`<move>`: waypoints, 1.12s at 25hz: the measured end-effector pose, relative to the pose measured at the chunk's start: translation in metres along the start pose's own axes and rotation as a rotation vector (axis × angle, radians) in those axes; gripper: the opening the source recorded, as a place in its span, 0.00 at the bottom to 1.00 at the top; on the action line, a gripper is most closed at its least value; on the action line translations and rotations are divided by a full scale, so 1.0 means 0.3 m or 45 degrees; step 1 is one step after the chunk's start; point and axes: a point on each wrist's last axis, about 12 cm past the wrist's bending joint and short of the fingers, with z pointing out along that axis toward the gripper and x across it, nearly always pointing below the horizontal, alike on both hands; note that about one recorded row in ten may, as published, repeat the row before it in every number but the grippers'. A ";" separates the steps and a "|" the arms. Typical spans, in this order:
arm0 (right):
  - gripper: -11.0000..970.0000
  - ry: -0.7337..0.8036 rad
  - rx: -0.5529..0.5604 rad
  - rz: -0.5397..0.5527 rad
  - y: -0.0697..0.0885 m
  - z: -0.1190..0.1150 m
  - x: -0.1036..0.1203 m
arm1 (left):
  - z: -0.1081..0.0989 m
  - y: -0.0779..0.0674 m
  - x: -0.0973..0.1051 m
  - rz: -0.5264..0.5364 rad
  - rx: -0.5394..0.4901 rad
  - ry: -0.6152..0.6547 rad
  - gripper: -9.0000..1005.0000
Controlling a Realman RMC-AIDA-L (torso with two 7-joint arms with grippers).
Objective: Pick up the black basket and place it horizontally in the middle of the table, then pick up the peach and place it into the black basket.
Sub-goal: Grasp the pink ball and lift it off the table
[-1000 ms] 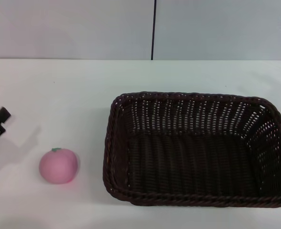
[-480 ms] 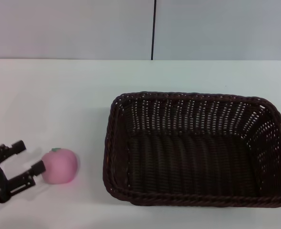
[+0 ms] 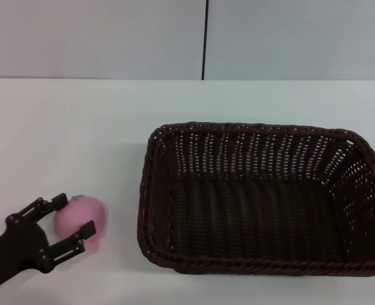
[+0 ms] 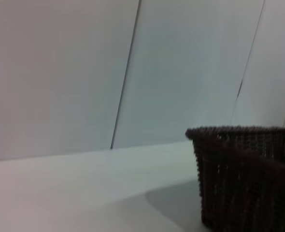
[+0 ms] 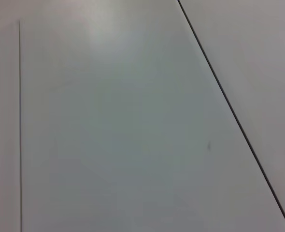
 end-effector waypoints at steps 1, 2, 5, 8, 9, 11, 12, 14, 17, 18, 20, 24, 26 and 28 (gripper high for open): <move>0.63 0.000 0.000 0.000 0.000 0.000 0.000 | 0.000 0.000 0.000 0.000 0.000 0.000 0.80; 0.63 0.003 0.004 0.003 0.000 0.000 0.002 | 0.018 0.002 0.007 0.003 -0.003 0.023 0.80; 0.63 0.015 0.034 0.022 0.002 -0.012 0.015 | 0.023 0.006 0.009 0.010 -0.007 0.030 0.80; 0.63 0.018 0.062 0.023 0.002 -0.021 0.021 | 0.021 0.009 0.007 0.016 -0.012 0.029 0.80; 0.63 0.017 0.077 0.014 0.002 -0.025 0.024 | 0.019 0.012 0.006 0.020 -0.015 0.031 0.80; 0.63 0.010 0.117 -0.016 0.007 -0.037 0.034 | 0.018 0.016 0.007 0.029 -0.025 0.039 0.80; 0.63 -0.001 0.159 -0.031 0.012 -0.049 0.042 | 0.018 0.017 0.009 0.047 -0.030 0.043 0.80; 0.63 -0.010 0.188 -0.029 0.013 -0.057 0.045 | 0.019 0.016 0.010 0.058 -0.030 0.045 0.80; 0.63 -0.028 0.228 -0.026 0.013 -0.069 0.045 | 0.024 0.011 0.011 0.111 -0.016 0.042 0.70; 0.63 -0.034 0.237 -0.025 0.014 -0.072 0.044 | 0.024 0.011 0.011 0.111 -0.016 0.042 0.66; 0.63 -0.043 0.241 -0.022 0.017 -0.077 0.043 | 0.026 0.013 0.007 0.130 -0.024 0.029 0.59; 0.63 -0.041 0.246 -0.018 0.018 -0.080 0.044 | 0.025 0.012 -0.008 0.128 -0.014 -0.014 0.37; 0.63 -0.042 0.248 -0.015 0.020 -0.082 0.045 | 0.025 0.011 -0.021 0.112 0.002 -0.047 0.31; 0.63 -0.045 0.246 -0.014 0.021 -0.082 0.045 | 0.024 0.013 -0.040 0.096 0.011 -0.094 0.28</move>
